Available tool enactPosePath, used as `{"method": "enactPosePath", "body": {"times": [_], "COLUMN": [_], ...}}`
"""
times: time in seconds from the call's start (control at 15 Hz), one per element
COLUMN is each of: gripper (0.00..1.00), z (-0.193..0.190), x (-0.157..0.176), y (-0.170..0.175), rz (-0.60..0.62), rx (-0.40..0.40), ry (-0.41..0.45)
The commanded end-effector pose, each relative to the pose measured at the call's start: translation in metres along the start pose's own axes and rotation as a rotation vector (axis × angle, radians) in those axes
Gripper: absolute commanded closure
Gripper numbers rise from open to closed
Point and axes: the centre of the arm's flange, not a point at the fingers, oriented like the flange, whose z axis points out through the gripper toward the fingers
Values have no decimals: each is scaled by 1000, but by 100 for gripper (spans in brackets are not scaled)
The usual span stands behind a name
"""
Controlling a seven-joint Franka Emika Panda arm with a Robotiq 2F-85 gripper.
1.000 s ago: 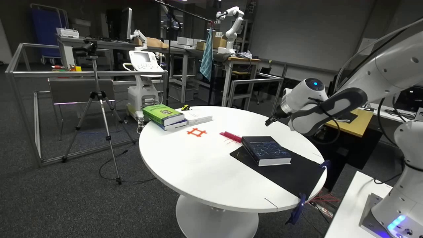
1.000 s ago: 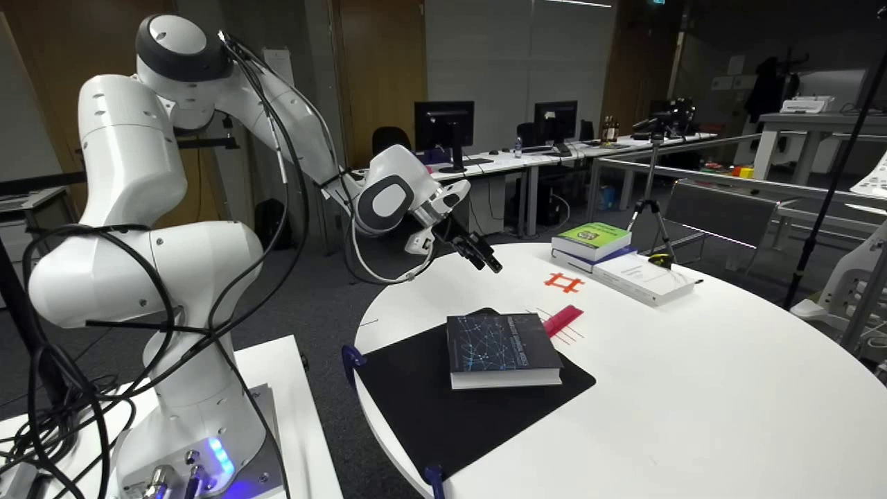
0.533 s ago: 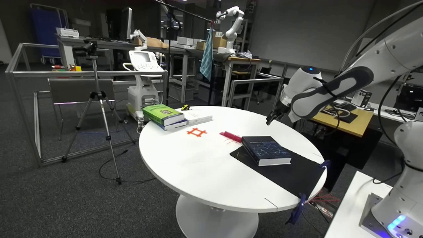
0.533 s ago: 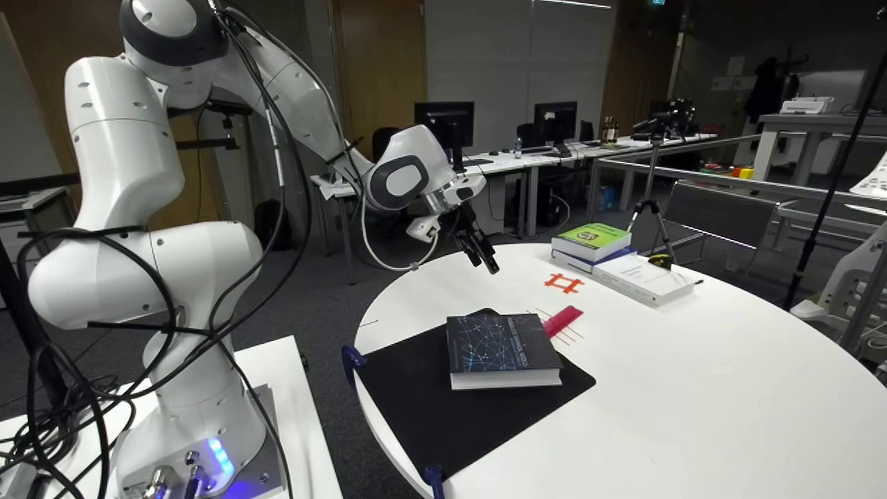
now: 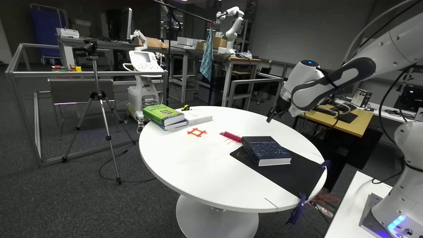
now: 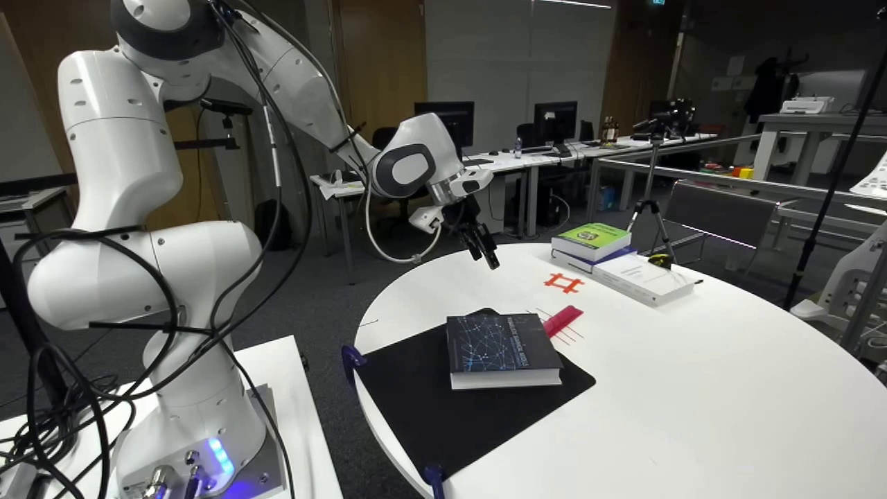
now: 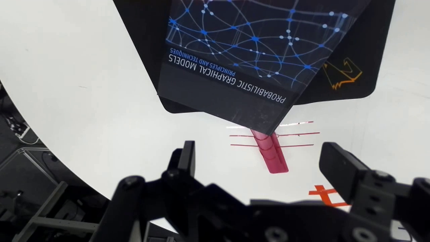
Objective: Close the book
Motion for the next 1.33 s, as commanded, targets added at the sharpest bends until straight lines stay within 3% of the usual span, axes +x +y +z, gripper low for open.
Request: {"method": "enactPosePath", "body": {"times": [0.0, 0.93, 1.27], "gripper": [0, 0, 0], "z": [-19, -51, -37], "x": [1, 1, 7], "y": [4, 13, 4], "rz": [16, 45, 38], "rx": [17, 52, 43], "ry": [-22, 52, 47]}}
